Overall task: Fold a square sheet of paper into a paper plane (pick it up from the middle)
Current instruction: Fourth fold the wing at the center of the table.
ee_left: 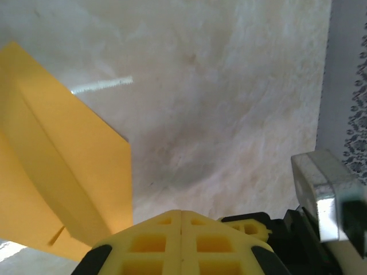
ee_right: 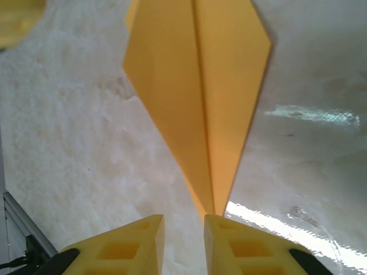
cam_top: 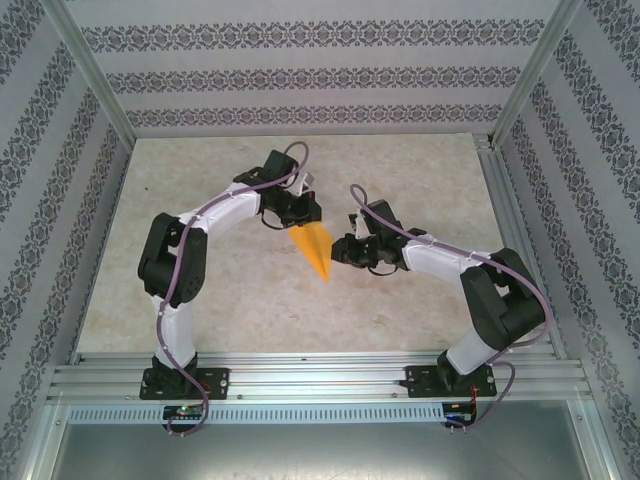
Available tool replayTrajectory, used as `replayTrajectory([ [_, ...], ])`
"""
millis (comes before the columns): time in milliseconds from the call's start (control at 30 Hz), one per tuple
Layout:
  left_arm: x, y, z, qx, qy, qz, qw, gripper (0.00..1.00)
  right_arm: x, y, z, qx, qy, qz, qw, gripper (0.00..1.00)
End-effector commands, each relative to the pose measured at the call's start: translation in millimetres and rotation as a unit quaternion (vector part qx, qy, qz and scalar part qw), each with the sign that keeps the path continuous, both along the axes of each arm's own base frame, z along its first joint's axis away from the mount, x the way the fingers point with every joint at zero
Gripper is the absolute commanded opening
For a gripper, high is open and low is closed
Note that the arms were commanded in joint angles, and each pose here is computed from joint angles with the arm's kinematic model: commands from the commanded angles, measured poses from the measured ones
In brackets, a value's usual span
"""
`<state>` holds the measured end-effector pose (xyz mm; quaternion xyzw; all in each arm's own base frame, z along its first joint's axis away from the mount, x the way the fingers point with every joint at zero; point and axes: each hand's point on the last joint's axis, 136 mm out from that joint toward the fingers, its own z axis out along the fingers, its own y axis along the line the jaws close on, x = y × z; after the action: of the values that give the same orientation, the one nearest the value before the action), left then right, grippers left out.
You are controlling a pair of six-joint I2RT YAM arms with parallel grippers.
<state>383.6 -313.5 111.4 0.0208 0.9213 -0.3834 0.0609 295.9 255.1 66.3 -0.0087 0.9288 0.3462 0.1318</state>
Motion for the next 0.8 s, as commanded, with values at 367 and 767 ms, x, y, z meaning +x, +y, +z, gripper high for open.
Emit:
replayTrajectory([
  [367,-26,20,-62,0.095,0.024,0.006,0.995,0.0,14,7,-30,0.006,0.021,-0.014,1.0,0.32],
  [767,-38,32,-84,0.114,0.029,-0.003,0.993,0.0,14,16,-39,0.02,0.034,-0.001,0.999,0.36],
])
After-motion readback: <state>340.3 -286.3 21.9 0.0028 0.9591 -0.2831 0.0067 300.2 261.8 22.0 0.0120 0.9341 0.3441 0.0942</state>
